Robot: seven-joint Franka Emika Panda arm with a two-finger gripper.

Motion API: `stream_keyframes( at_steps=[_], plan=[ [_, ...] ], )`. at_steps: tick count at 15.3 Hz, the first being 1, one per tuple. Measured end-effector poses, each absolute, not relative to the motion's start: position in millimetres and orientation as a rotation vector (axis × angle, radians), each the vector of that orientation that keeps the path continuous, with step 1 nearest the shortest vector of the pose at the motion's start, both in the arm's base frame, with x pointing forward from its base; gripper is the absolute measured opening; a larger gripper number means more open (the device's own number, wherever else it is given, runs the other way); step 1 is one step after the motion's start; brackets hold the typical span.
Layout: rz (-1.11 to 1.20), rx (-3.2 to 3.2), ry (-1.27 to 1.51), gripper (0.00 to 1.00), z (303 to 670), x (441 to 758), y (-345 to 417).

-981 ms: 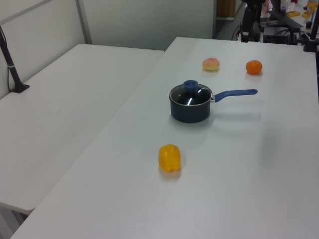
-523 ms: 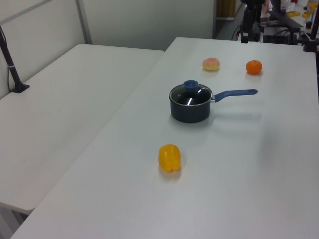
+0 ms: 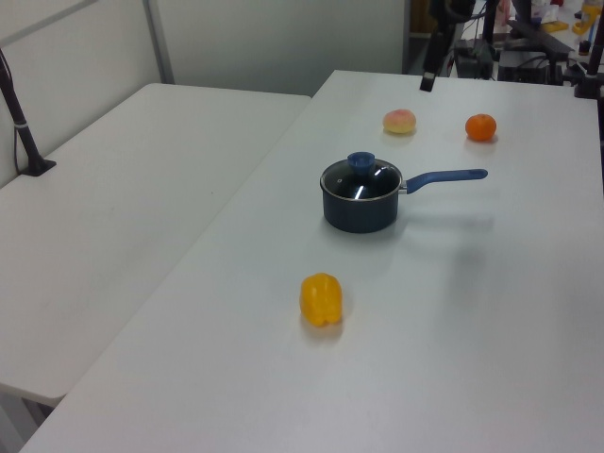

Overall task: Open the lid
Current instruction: 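Move the gripper down over the blue knob of the glass lid, then close the gripper on the blue lid knob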

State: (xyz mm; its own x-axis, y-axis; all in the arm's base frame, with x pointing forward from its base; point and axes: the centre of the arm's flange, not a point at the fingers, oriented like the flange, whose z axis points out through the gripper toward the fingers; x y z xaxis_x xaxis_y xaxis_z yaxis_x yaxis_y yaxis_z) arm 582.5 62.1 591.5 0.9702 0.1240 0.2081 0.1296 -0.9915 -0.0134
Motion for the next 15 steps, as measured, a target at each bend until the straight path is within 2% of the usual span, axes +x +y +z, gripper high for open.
stream_keyframes(
  at_steps=[6, 12, 15],
  plan=[
    [-0.424, -3.085, -0.217, 1.00, 548, 620, 72],
    [-0.449, -3.080, -0.267, 1.00, 477, 656, 98],
    [-0.474, -3.086, -0.273, 1.00, 461, 669, 99]
  ],
)
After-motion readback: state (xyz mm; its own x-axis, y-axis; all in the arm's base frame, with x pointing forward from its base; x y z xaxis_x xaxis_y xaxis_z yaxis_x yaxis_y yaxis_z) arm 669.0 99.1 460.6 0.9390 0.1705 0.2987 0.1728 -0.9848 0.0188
